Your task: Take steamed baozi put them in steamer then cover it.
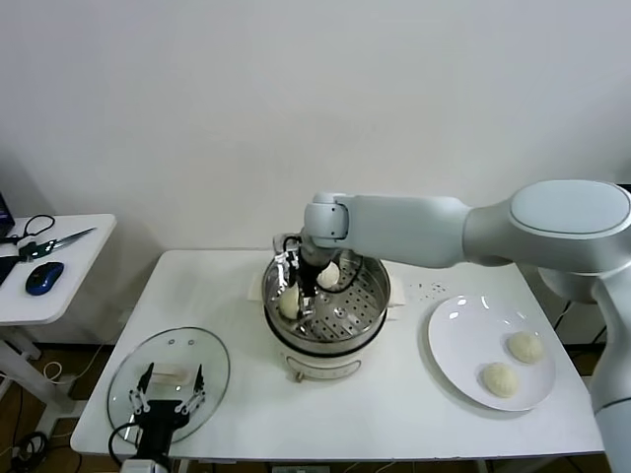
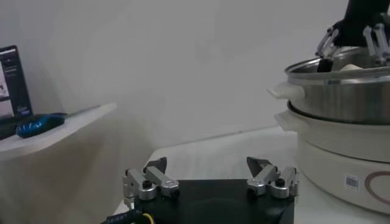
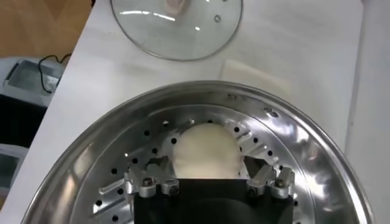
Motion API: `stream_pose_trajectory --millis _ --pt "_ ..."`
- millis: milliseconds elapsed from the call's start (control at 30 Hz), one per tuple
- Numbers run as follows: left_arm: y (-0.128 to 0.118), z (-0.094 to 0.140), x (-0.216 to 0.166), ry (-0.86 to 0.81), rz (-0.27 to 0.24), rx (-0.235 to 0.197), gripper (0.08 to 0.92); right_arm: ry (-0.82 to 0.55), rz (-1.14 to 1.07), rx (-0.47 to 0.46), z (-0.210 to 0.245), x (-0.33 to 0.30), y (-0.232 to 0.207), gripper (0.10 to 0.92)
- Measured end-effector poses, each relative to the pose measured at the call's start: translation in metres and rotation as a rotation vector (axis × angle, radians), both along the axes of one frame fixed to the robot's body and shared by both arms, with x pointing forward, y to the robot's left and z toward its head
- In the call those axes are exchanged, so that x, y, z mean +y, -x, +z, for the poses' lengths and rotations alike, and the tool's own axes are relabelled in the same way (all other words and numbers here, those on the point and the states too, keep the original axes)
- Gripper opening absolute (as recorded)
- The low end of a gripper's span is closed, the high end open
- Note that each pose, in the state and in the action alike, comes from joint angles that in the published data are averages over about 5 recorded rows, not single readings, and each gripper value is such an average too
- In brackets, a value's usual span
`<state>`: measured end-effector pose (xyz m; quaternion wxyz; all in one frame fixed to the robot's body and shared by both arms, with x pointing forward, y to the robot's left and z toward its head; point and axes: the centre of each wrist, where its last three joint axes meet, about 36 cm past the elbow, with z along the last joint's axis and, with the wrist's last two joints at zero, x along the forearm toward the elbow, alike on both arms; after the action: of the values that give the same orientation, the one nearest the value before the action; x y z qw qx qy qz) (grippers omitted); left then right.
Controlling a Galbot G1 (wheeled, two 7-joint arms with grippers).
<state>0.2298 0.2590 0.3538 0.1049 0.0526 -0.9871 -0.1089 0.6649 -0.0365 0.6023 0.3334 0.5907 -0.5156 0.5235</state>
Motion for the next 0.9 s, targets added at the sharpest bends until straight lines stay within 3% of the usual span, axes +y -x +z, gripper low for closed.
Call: stream_pose_trajectory --millis 467,700,900 --pt "-0.004 0.001 0.000 -0.010 0.002 0.004 0.823 0.036 -0.030 -0.018 0.068 -0.145 0.002 0.823" --pt "-0.007 0.004 0.001 -0.018 0.010 -0.001 0.823 0.057 -0.081 -0.016 0.052 -0.230 0.030 0.823" --pt "-0.007 0.005 0.001 -0.025 0.017 -0.002 0.823 0.083 -0.131 0.010 0.008 -0.294 0.057 0.823"
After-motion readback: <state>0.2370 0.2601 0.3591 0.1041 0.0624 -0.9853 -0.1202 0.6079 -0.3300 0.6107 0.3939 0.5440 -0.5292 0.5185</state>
